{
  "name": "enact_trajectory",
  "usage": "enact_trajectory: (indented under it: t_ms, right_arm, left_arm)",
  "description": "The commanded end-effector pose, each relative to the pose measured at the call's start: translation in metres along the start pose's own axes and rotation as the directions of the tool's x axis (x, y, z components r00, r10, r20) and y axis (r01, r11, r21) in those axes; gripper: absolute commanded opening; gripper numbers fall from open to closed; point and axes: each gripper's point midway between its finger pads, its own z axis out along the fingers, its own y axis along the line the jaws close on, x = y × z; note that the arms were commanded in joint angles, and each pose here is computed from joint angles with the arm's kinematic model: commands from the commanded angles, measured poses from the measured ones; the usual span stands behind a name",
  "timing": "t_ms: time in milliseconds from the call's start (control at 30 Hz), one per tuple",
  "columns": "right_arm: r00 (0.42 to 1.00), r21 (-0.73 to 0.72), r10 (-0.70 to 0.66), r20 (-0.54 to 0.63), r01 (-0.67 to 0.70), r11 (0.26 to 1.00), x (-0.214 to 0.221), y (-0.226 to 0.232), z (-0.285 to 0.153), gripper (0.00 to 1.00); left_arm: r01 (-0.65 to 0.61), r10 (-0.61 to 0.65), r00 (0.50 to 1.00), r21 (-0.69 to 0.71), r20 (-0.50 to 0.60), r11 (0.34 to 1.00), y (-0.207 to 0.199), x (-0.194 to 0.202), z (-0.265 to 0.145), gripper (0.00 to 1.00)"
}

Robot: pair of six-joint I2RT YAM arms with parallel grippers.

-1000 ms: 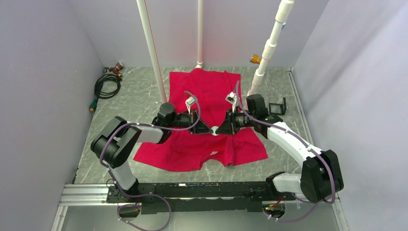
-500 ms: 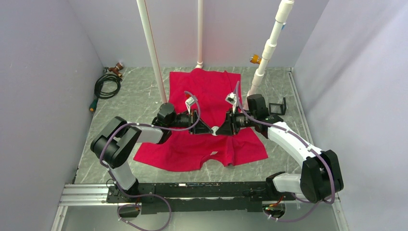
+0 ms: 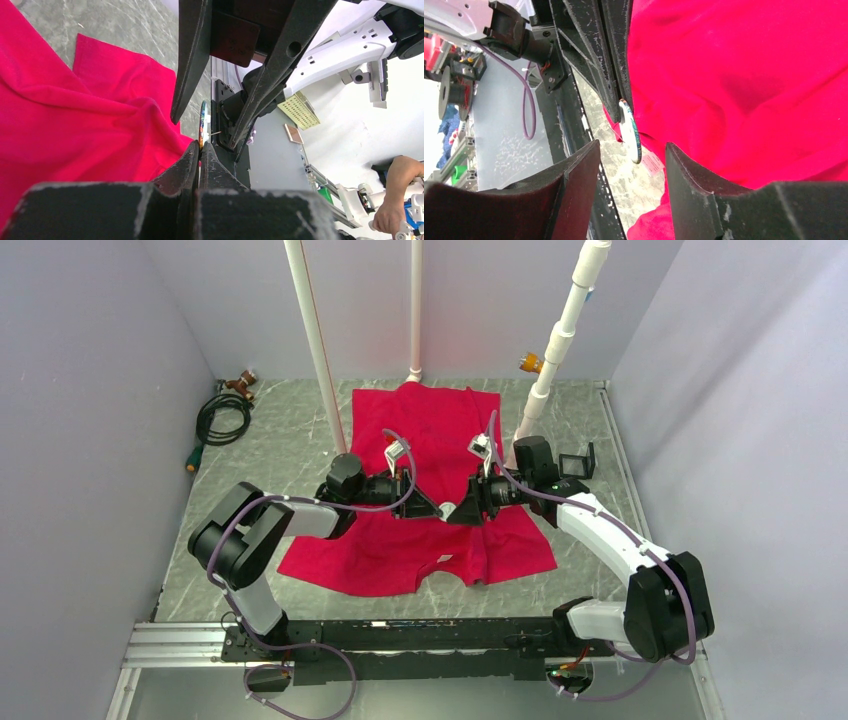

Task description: Remove the brooch from the garment

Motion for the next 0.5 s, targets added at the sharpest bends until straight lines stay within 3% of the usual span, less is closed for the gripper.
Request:
enact_trajectory:
  t_ms: [0, 300, 467]
  right_arm:
    - [0.997, 0.034, -0.05, 0.063, 0.048, 0.998, -0.0249, -0.0001, -0.0034, 0.53]
    - [0.997, 0.08, -0.047, 0.059, 0.042, 0.996, -0.0289, -0.0083, 0.002, 0.44]
    - [0.997, 0.072, -0.033, 0.068, 0.028, 0.997, -0.0318, -0.0073, 0.0034, 0.44]
  left_arm:
    - [-0.065, 0.064, 0.997, 0.045, 0.031, 0.997, -0.017, -0.0143, -0.001, 0.0]
    - [-0.062, 0.06, 0.998, 0.045, 0.033, 0.997, -0.0161, -0.0141, -0.0007, 0.0]
    - [-0.063, 0.061, 0.997, 0.045, 0.035, 0.997, -0.0162, -0.0141, -0.0009, 0.0]
